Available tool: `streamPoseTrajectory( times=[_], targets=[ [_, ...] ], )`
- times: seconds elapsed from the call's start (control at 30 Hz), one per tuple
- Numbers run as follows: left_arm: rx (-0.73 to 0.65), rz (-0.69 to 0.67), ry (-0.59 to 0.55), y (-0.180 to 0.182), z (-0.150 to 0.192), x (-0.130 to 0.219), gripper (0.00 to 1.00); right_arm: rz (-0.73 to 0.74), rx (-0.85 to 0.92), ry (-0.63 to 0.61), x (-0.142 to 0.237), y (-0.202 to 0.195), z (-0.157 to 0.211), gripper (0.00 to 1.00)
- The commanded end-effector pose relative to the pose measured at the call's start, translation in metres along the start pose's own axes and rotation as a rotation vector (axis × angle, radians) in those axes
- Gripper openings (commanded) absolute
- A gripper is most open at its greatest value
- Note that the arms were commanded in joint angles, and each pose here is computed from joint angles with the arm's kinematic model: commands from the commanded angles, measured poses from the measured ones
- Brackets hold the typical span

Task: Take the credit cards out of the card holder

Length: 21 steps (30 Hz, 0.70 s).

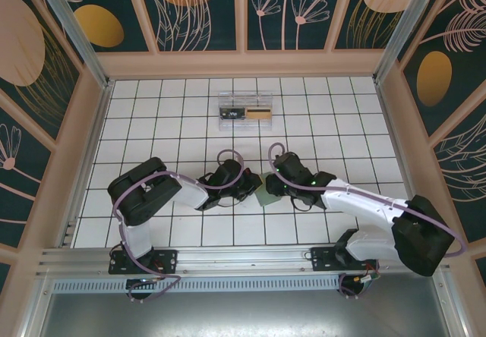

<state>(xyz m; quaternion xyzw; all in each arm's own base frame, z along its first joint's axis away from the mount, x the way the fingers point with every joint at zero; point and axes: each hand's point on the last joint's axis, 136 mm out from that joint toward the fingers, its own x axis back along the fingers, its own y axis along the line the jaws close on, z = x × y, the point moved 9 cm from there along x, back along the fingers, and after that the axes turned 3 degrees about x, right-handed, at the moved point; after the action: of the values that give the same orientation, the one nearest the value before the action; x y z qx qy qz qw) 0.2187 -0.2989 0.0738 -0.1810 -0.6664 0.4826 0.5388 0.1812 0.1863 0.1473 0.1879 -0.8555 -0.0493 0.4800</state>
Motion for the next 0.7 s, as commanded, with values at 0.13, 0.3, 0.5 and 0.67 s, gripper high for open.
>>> streamPoseTrajectory(
  times=[0.13, 0.3, 0.5, 0.67],
  targets=[
    [0.045, -0.437, 0.020, 0.088, 0.008, 0.012, 0.00, -0.006, 0.104, 0.000, -0.014, 0.016, -0.001, 0.42],
    [-0.021, -0.350, -0.013, 0.055, 0.004, 0.018, 0.01, 0.023, 0.119, -0.001, -0.016, 0.016, 0.000, 0.40],
    [-0.095, -0.242, -0.102, 0.005, -0.006, 0.043, 0.21, 0.036, 0.142, -0.005, -0.013, 0.018, 0.002, 0.40],
    [-0.133, -0.226, -0.188, -0.013, -0.015, 0.067, 0.31, 0.062, 0.201, -0.001, -0.018, 0.030, 0.002, 0.41]
  ],
)
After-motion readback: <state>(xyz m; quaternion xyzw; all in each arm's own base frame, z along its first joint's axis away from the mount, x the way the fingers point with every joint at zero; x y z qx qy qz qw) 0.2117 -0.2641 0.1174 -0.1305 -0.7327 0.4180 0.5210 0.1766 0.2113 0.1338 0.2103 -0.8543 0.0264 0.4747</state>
